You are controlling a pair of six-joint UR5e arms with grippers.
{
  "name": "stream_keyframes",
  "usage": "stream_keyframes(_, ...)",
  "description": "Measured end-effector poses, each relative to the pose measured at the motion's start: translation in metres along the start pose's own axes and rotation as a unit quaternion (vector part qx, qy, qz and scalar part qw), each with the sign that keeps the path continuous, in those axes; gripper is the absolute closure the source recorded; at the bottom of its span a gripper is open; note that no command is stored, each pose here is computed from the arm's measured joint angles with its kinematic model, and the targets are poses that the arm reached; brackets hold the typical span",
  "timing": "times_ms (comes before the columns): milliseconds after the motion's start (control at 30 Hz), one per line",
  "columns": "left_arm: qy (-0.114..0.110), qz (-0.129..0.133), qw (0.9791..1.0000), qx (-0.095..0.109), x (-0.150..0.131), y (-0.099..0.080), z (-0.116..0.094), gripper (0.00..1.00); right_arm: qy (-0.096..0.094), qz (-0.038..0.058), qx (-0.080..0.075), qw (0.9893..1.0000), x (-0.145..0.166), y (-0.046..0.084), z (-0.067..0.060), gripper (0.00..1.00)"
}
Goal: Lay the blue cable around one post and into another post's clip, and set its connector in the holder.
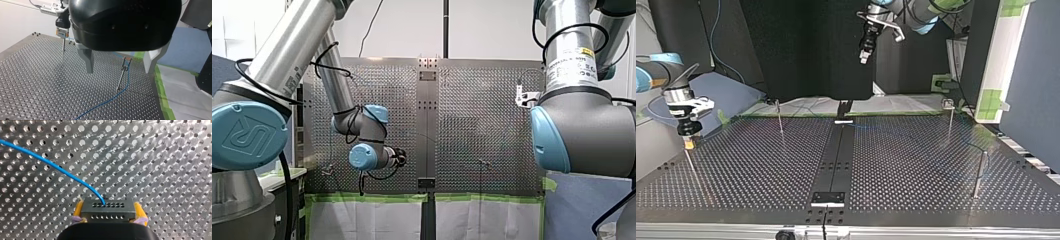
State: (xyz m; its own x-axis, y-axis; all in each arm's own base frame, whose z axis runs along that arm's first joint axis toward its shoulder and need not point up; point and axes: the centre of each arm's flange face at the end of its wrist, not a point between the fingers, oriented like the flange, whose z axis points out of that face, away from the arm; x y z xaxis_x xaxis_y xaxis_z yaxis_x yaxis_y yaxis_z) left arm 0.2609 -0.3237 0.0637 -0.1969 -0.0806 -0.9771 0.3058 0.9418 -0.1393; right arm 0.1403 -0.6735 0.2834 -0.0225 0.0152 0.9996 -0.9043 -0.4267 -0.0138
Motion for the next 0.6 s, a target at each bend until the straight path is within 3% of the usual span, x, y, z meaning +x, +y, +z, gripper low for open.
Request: stream_keyframes(600,0.0,-0.001,1.0,0.0,0.0,0.0,0.0001,0.0,0.0,0.0019,-0.004,1.0,-0.0013,0.0045,-0.0004,1.0)
